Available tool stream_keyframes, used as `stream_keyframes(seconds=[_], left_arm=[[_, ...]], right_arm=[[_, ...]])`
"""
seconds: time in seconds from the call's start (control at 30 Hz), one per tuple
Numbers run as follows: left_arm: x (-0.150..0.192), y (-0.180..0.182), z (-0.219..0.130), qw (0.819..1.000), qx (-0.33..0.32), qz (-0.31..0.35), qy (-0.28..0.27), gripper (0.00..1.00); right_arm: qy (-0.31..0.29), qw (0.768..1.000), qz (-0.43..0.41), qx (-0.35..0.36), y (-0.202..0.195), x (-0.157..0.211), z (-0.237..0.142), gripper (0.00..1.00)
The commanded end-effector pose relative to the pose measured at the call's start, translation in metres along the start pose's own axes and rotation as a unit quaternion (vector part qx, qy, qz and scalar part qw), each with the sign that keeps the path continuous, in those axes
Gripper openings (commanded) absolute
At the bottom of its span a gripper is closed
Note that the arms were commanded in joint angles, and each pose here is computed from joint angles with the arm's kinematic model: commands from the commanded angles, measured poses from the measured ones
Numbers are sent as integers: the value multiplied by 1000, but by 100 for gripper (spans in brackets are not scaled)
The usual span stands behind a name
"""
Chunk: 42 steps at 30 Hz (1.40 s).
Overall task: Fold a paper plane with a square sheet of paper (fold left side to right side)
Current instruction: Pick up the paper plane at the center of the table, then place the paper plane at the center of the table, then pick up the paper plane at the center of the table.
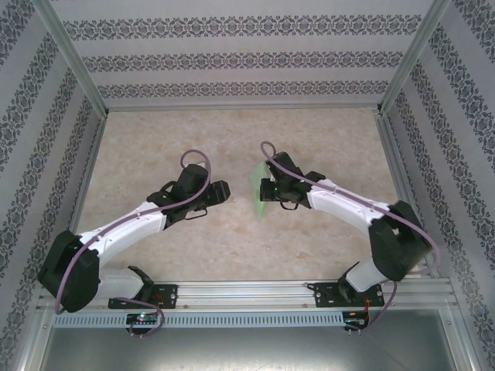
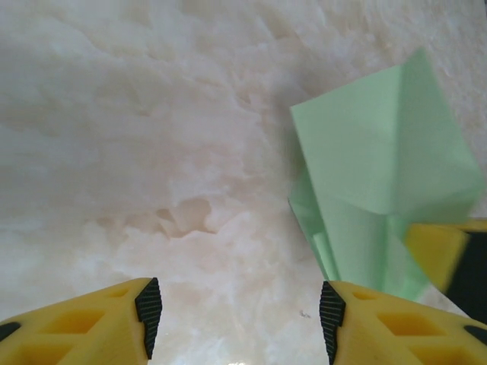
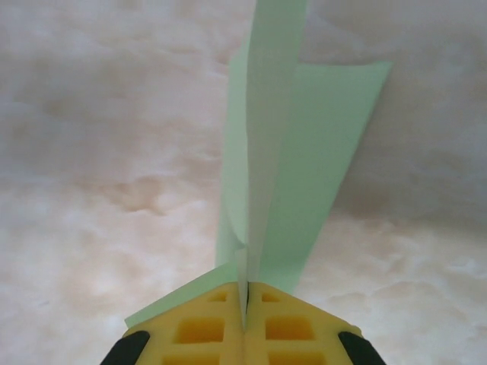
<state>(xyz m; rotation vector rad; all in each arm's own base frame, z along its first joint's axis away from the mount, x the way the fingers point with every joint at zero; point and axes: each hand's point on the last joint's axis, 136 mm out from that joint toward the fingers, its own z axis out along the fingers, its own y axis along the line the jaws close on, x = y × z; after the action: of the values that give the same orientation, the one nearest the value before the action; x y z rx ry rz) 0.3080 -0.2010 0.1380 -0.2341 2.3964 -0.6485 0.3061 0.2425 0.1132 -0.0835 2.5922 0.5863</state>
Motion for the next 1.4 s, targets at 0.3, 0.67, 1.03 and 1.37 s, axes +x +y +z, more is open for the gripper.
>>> stream_keyframes(seconds=[0.3, 0.67, 1.03, 1.37], left_arm=[[-32, 16, -39, 996, -50, 28, -73, 66], [-32, 19, -43, 995, -54, 30, -75, 67], [-34, 22, -46, 994, -53, 34, -91, 78], [-31, 25, -47, 994, -57, 36, -87, 78]], right_arm=[[55, 987, 127, -88, -45, 55, 39, 7], [40, 995, 35, 83, -87, 49, -12, 41], [98, 994, -5, 54, -36, 77, -13, 67], [140, 989, -10, 44, -23, 96, 11, 70]])
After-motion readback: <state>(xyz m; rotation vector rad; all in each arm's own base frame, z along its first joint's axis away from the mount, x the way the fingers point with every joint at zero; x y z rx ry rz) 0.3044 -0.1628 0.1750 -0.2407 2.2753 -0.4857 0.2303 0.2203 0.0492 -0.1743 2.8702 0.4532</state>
